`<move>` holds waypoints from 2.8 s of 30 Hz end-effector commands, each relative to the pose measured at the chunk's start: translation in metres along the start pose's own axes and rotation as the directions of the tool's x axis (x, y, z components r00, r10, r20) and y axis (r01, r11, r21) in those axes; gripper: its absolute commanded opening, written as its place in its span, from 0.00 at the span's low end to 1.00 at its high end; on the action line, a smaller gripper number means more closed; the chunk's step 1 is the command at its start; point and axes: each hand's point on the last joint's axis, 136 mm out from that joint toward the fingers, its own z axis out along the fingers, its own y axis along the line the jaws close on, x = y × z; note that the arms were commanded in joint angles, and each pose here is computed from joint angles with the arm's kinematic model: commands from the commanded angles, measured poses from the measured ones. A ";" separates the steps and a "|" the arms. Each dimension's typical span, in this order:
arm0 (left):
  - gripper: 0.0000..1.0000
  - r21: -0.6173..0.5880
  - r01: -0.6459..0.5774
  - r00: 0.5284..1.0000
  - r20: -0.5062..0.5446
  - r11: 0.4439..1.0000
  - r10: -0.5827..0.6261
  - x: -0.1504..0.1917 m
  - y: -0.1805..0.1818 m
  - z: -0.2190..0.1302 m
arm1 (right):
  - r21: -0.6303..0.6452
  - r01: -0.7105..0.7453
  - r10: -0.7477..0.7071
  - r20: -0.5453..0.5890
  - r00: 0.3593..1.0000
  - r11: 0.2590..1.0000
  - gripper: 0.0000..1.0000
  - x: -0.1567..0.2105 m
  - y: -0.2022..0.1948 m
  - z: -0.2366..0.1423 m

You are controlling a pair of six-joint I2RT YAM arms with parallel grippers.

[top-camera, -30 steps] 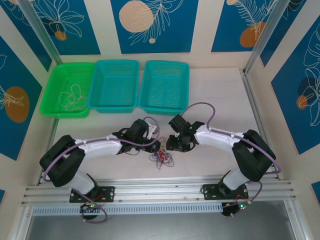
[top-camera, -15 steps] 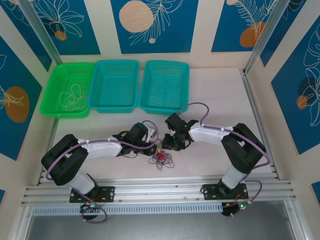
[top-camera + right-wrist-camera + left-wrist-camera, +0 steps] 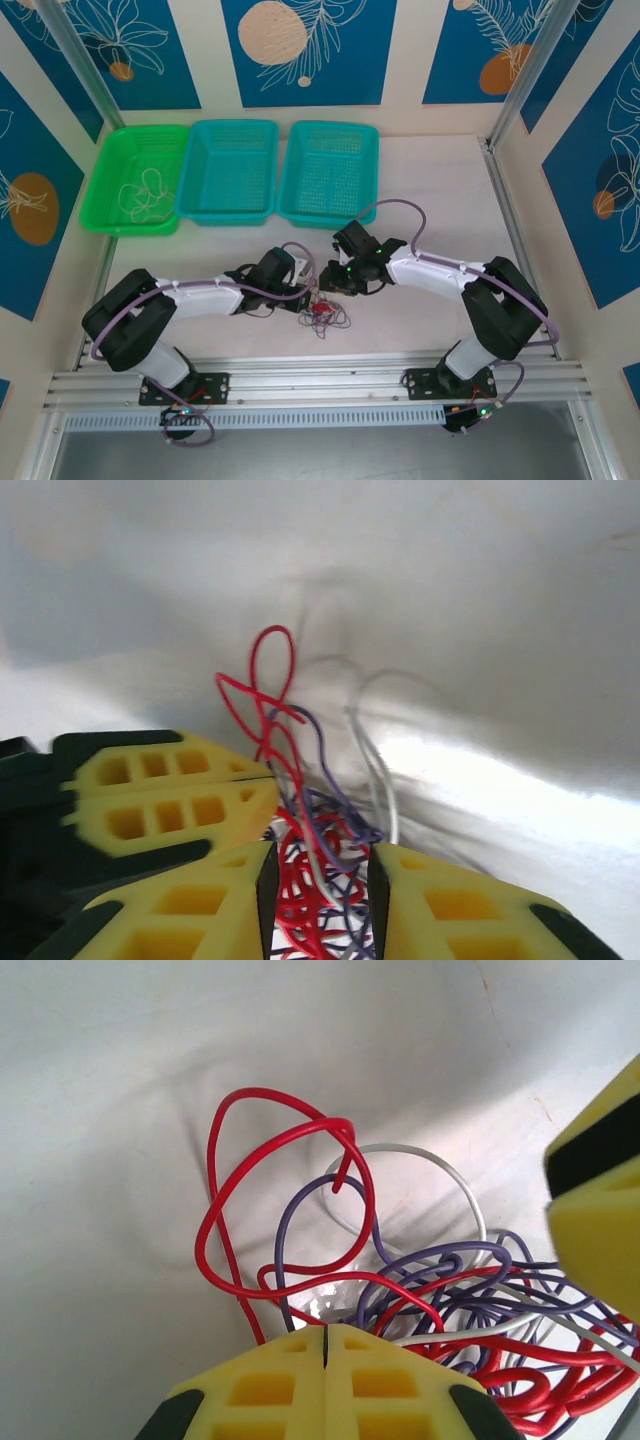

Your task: Untangle the cables

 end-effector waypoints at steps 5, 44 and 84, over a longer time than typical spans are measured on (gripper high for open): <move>0.00 -0.048 -0.004 1.000 -0.006 0.999 0.004 0.010 0.010 -0.004 | 0.085 -0.029 0.032 -0.040 0.999 0.996 0.31 0.016 -0.024 0.016; 0.00 -0.222 -0.035 0.999 -0.031 0.974 0.029 0.027 0.050 -0.032 | 0.176 -0.286 0.204 0.375 0.904 0.942 0.00 -0.051 -0.095 -0.085; 0.79 -0.033 -0.622 0.535 0.712 0.782 0.455 -0.114 -0.104 -0.223 | -0.225 0.428 -0.221 0.602 0.768 0.875 0.00 -0.078 0.135 -0.281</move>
